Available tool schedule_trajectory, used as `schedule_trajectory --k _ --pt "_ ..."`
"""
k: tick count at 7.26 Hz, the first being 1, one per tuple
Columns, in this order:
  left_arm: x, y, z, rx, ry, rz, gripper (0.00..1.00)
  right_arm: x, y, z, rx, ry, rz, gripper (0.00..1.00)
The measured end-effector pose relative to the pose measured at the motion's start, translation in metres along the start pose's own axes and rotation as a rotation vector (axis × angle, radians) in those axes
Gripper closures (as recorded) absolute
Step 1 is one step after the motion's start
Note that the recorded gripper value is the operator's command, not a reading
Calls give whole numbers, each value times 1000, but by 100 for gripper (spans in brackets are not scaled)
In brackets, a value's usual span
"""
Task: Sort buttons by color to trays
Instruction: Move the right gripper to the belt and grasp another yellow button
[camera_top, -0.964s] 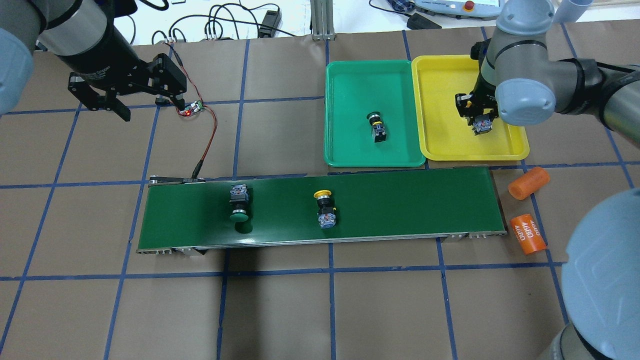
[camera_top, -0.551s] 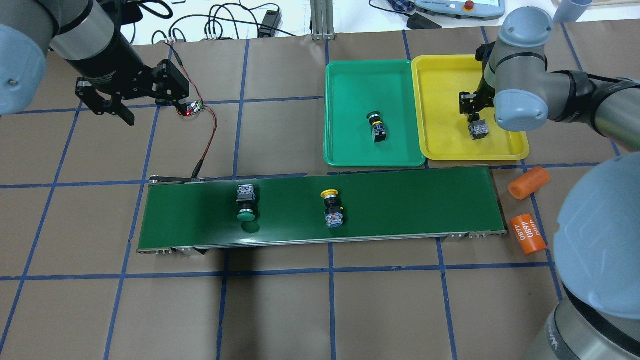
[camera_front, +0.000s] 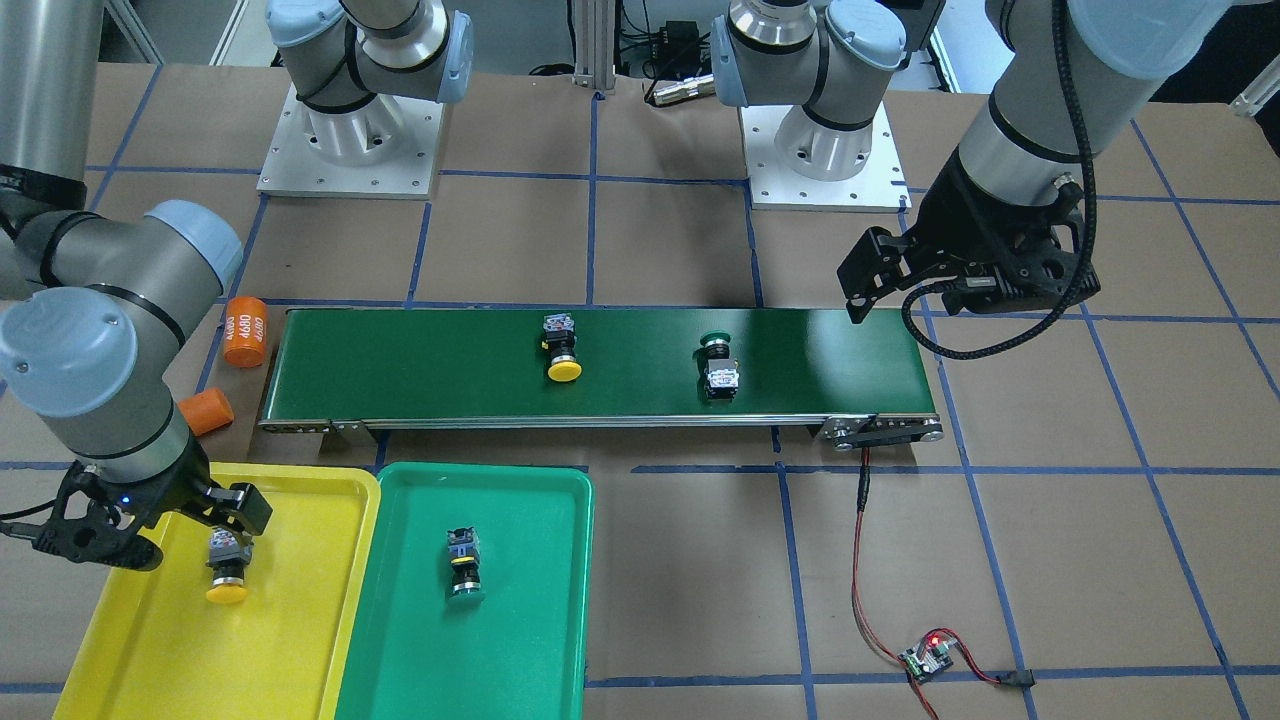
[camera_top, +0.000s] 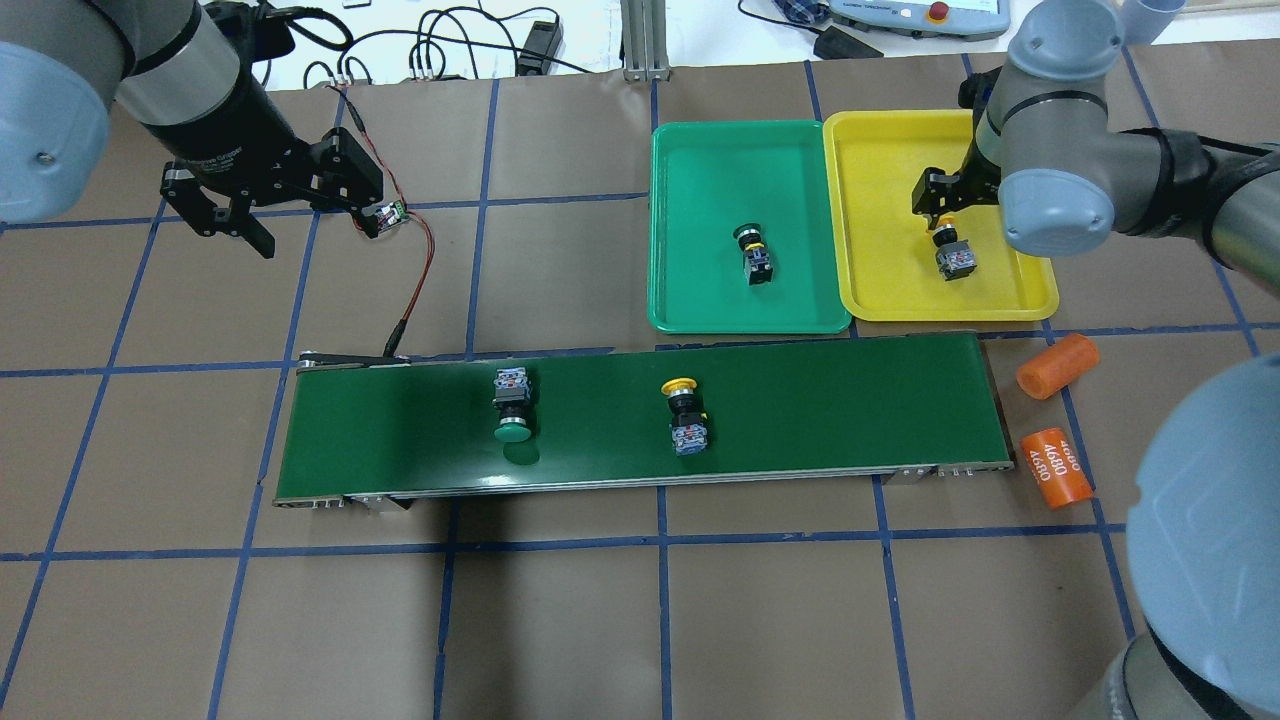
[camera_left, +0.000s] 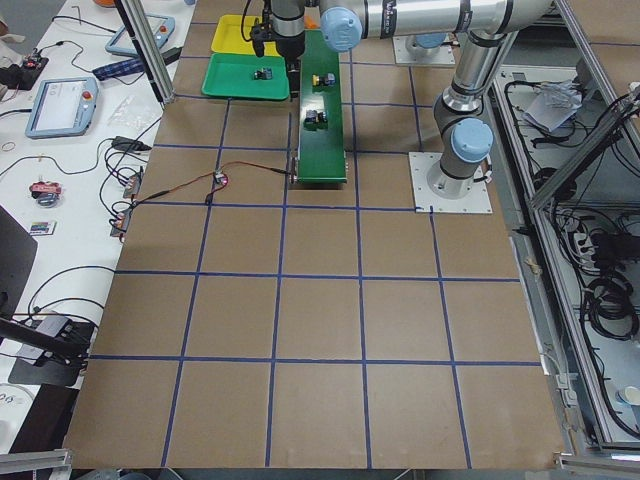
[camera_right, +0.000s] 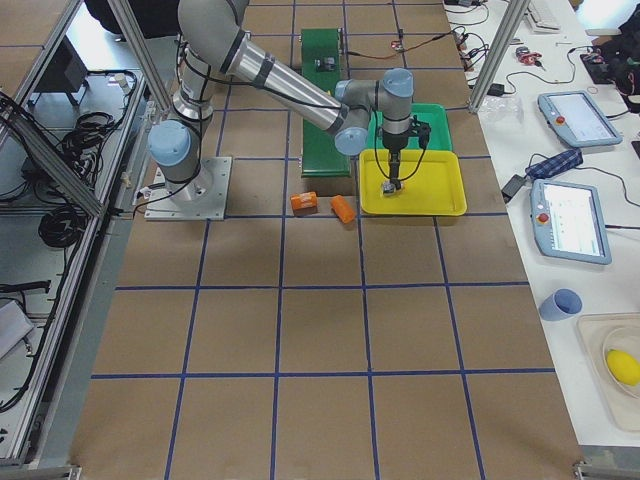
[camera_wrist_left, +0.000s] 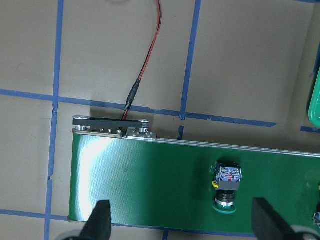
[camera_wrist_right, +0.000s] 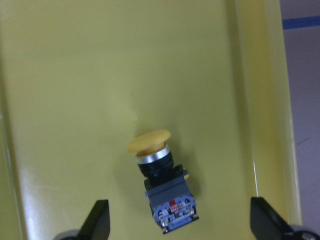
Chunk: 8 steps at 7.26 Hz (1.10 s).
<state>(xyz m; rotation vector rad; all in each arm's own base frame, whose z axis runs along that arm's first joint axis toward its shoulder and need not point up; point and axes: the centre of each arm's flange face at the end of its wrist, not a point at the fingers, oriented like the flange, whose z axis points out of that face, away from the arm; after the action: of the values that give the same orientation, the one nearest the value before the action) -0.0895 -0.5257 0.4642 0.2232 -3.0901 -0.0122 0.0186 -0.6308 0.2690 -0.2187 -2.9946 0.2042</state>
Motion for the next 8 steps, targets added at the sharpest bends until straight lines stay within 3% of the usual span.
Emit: schedule_trajectory --k 4,5,8 --pt "-2 -7 -3 -23 -16 -8 0 -53 83 -132 -105 -50 -78 0" --pt "-1 -8 -8 -27 -17 -8 0 -79 106 -138 -125 -54 -88 0" --pt "3 2 4 -51 -20 12 0 -160 171 -108 -215 -32 -93 0"
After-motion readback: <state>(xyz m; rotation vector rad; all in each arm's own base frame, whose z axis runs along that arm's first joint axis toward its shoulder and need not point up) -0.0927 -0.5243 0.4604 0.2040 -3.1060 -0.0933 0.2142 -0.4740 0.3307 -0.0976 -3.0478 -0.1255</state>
